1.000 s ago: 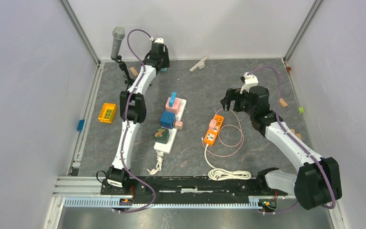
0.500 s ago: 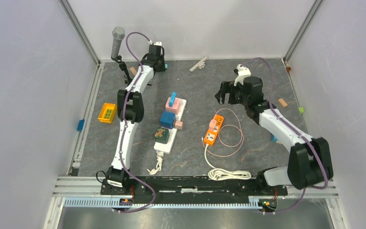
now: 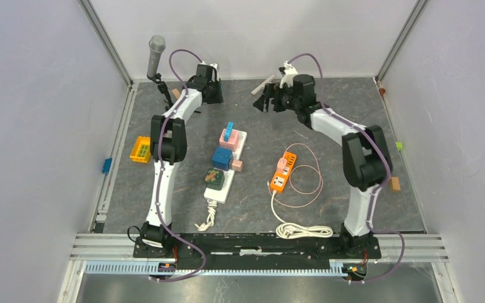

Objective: Insert the plug
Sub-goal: Move the plug to the center of the board.

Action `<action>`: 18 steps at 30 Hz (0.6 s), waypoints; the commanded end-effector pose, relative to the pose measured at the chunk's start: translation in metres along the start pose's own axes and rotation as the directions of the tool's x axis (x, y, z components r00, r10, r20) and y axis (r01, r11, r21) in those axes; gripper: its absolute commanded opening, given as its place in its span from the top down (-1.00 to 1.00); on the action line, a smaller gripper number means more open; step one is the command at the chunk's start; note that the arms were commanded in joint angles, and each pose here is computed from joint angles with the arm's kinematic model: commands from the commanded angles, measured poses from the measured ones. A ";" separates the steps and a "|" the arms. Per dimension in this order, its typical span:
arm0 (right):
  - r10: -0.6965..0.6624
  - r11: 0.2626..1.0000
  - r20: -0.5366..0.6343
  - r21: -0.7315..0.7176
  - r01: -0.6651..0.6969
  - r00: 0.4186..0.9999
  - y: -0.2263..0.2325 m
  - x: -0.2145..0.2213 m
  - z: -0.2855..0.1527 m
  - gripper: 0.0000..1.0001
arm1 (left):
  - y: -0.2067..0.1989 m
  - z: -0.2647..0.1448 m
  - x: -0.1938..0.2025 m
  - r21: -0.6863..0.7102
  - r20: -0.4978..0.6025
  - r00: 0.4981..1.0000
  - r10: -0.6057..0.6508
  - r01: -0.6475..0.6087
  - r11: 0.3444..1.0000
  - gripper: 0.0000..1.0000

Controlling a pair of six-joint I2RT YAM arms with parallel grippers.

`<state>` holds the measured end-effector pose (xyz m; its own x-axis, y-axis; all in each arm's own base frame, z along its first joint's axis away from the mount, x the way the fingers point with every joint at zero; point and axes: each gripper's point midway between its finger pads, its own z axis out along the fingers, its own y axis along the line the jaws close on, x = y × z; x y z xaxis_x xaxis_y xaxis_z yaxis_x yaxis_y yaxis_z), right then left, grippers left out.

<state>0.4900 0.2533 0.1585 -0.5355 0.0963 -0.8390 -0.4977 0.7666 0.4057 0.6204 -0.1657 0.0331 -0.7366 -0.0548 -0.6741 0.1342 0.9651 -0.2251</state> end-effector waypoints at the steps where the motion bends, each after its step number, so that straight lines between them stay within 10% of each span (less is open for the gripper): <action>1: 0.027 0.986 0.071 -0.165 -0.015 0.997 0.035 -0.032 0.044 -0.96 | -0.024 -0.053 -0.061 0.059 0.171 0.985 0.031 -0.042 0.997 0.33; 7: 0.071 0.980 0.081 -0.193 -0.054 0.994 0.034 -0.031 0.063 -0.96 | -0.014 -0.042 -0.082 0.050 0.236 0.968 -0.089 0.080 0.996 -0.08; 18: 0.088 0.976 0.012 -0.203 -0.083 0.996 0.030 0.008 0.054 -0.96 | 0.039 0.000 -0.101 0.065 0.361 0.855 -0.374 0.377 0.924 0.12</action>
<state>0.5147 0.3109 0.1262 -0.5951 0.1604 -0.7875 -0.5429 0.6423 0.5411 0.6718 -0.1464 0.0950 -0.5447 -0.3322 -0.7700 0.0041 0.9171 -0.3986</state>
